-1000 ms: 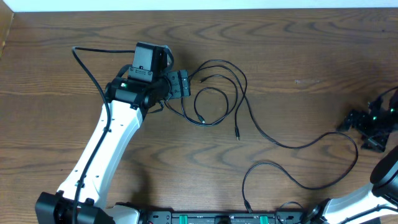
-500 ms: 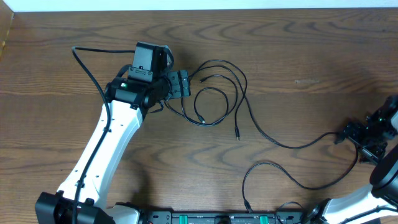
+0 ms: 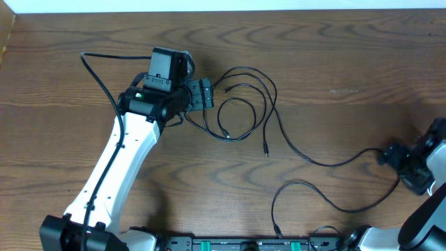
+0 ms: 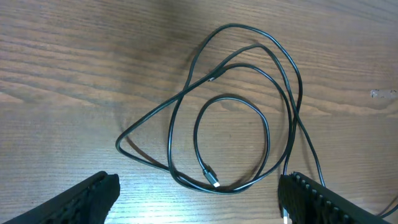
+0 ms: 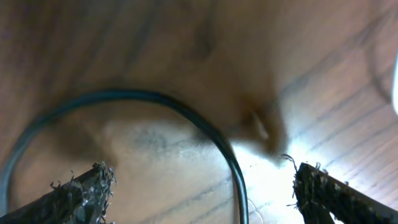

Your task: Untangle cables

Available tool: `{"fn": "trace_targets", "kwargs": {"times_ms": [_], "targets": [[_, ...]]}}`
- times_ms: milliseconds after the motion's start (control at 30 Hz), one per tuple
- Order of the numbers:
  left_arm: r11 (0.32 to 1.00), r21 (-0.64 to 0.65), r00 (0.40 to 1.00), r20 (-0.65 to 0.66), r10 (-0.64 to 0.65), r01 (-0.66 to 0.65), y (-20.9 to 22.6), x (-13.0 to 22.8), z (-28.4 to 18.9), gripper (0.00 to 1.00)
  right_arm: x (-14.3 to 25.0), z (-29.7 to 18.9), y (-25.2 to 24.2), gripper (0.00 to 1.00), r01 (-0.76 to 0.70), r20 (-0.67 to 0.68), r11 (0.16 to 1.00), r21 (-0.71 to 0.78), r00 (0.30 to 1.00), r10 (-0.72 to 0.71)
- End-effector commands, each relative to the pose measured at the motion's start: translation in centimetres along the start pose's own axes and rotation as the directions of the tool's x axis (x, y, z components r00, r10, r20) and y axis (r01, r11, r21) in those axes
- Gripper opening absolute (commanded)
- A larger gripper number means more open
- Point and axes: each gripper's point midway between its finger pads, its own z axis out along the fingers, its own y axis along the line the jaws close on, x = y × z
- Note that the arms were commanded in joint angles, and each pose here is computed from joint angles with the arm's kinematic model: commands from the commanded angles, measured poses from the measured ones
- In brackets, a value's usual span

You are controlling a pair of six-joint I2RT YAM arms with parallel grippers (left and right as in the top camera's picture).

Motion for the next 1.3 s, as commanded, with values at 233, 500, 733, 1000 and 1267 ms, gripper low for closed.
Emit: {"fn": "trace_targets", "kwargs": {"times_ms": [233, 500, 733, 1000, 1267], "targets": [[1.0, 0.013, 1.0, 0.011, -0.001, 0.001, -0.4, -0.6, -0.3, 0.87, 2.1, 2.5, -0.8, 0.92, -0.11, 0.023, 0.994, 0.019, 0.994, 0.11], [1.0, 0.013, 1.0, 0.011, -0.001, 0.001, -0.4, -0.6, -0.3, 0.87, 3.2, 3.1, -3.5, 0.94, -0.234, 0.049, 0.961, 0.146, 0.972, 0.229], [1.0, 0.013, 1.0, 0.011, -0.001, 0.001, -0.4, -0.6, -0.3, 0.87, 3.9, 3.3, -6.7, 0.95, -0.373, 0.082, 0.899, 0.23, 0.928, 0.364], [1.0, 0.013, 1.0, 0.011, -0.001, 0.001, -0.4, -0.6, -0.3, 0.87, 3.3, 3.4, -7.3, 0.99, -0.424, 0.096, 0.884, 0.197, 0.906, 0.413], [1.0, 0.013, 1.0, 0.011, -0.001, 0.001, -0.4, -0.6, -0.3, 0.87, 2.5, 3.8, -4.1, 0.96, -0.261, 0.037, 0.965, 0.017, 0.965, 0.26]]}}
